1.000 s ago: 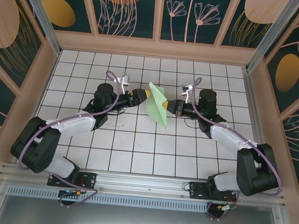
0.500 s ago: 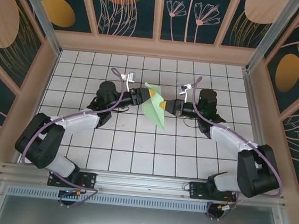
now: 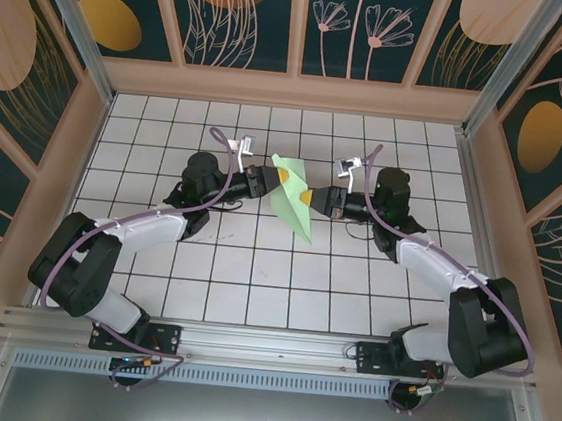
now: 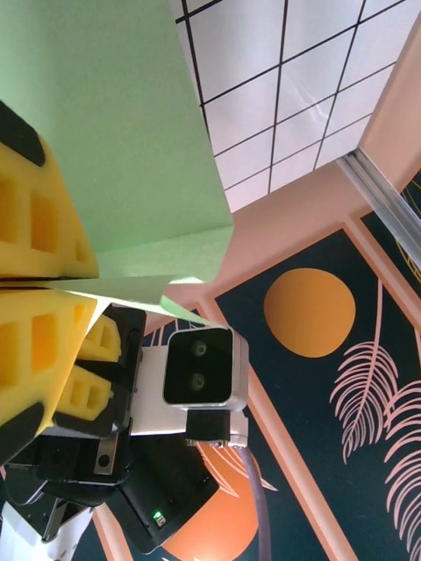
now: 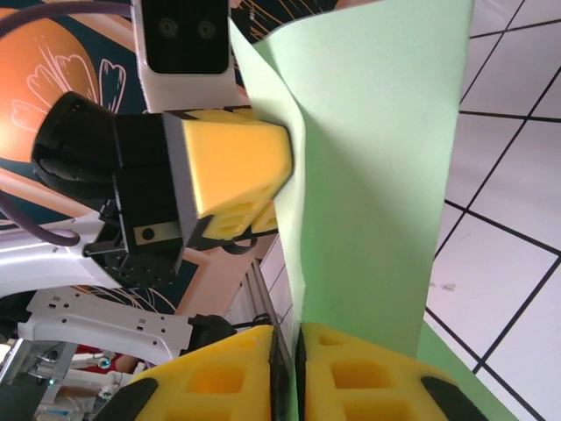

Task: Fold a paper plane with a square sheet of paper (fold left side to right side)
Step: Turn over the paper at the center of the table, then fold the wing for the fifth time at the center of the table.

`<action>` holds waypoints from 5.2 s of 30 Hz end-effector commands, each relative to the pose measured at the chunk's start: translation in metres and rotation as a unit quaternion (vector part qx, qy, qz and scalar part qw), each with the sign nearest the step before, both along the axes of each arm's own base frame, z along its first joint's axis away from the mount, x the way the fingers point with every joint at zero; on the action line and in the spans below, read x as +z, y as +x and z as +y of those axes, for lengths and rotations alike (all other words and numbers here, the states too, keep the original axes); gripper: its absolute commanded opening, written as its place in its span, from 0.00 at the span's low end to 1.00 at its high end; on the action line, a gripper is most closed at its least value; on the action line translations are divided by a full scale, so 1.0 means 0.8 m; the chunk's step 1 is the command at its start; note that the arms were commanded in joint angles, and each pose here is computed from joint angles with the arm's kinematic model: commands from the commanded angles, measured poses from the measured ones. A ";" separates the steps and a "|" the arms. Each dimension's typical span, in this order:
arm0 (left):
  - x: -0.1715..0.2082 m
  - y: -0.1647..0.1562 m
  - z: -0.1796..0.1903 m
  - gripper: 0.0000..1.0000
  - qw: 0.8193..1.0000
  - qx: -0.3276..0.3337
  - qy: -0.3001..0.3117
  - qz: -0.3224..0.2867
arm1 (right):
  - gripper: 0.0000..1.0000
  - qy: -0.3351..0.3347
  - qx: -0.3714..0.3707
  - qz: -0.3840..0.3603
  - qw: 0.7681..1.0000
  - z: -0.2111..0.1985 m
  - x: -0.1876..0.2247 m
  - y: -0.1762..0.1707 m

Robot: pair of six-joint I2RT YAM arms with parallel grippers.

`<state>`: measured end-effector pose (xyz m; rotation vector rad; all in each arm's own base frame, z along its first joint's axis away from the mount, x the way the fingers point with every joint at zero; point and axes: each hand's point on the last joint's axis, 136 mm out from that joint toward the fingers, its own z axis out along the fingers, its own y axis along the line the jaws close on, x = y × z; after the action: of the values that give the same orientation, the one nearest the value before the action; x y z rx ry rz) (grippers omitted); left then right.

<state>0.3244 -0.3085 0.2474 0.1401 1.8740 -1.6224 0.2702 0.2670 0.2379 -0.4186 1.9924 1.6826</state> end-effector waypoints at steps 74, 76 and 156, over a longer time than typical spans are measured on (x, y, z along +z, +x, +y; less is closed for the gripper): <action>0.046 0.008 0.150 0.77 0.924 0.297 0.223 -0.090 | 0.09 -0.653 -0.291 -0.081 0.695 -0.133 -0.085 0.052; 0.047 0.007 0.154 0.77 0.922 0.303 0.222 -0.092 | 0.09 -0.699 -0.281 -0.094 0.651 -0.127 -0.099 0.051; -0.190 0.025 -0.018 0.00 0.984 -0.051 0.160 0.061 | 0.75 -0.152 -0.141 -0.002 0.978 -0.095 -0.148 0.070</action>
<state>0.3505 -0.3239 0.0746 0.1552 2.3423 -1.3673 0.3118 0.1774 0.0912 -0.0365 2.3541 1.1468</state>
